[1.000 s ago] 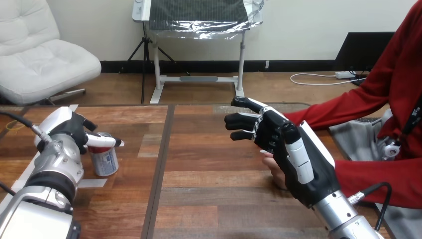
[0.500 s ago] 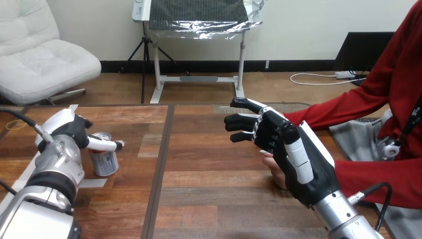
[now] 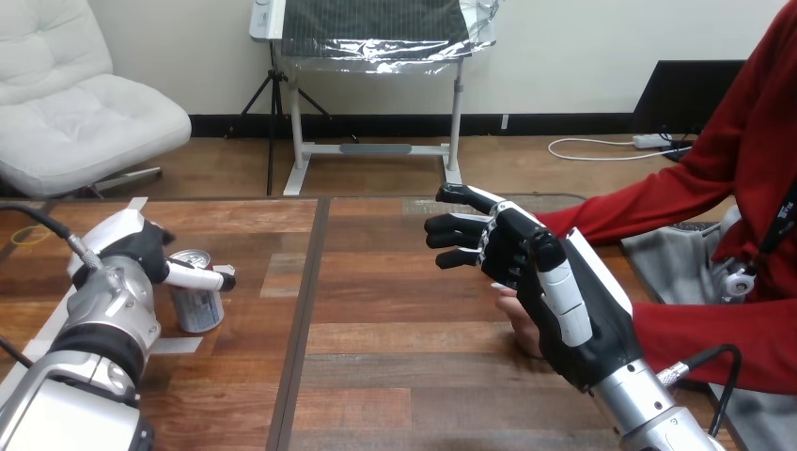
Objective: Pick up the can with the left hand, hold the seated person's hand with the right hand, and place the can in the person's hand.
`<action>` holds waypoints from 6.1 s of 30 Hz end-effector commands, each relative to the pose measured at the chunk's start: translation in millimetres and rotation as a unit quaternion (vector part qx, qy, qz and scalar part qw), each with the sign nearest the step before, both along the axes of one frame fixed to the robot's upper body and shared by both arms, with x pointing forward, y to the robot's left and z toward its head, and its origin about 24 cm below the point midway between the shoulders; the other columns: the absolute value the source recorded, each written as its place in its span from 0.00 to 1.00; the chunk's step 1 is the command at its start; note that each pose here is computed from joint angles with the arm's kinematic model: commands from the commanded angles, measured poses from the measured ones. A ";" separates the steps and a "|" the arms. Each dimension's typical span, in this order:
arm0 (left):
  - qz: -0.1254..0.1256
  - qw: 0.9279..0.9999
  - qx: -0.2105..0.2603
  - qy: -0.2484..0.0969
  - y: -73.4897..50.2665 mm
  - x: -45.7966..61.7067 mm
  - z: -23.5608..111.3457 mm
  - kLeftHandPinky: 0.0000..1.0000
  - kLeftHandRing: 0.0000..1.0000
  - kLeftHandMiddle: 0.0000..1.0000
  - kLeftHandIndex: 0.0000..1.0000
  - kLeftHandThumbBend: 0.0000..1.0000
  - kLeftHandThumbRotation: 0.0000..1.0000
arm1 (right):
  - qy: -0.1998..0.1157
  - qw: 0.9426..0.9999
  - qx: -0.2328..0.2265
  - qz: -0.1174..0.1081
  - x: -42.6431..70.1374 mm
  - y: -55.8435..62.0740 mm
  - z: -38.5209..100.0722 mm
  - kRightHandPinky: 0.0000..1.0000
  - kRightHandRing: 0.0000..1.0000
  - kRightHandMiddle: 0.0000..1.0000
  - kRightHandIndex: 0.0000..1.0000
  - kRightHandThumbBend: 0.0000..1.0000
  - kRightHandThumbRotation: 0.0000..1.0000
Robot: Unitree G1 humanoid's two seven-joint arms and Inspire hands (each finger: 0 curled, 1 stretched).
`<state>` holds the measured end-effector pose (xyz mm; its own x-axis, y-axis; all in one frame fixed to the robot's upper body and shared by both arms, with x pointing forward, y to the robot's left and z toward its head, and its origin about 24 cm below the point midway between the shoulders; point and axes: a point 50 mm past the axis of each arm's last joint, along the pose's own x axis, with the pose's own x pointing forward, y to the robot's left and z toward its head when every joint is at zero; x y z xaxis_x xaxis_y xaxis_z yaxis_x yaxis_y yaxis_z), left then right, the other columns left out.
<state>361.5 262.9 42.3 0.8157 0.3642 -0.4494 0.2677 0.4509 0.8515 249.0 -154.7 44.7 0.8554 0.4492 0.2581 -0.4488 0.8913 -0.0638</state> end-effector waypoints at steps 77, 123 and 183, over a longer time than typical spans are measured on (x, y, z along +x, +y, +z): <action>-0.010 0.999 0.033 -0.018 -6.1 22.9 44.0 0.38 0.54 0.67 0.76 0.78 0.00 | -0.044 0.999 0.003 0.004 12.4 1.1 23.0 0.73 0.76 0.77 0.84 0.83 1.00; -0.006 0.998 0.044 -0.042 -3.7 22.1 43.8 0.14 0.22 0.34 0.80 0.61 0.00 | -0.046 0.999 0.000 0.004 12.2 1.5 23.2 0.73 0.76 0.76 0.83 0.81 1.00; 0.000 0.998 0.038 -0.044 -4.7 22.7 44.7 0.28 0.42 0.53 0.66 0.70 0.00 | -0.046 0.999 0.000 0.004 12.3 1.0 22.1 0.72 0.76 0.76 0.83 0.81 1.00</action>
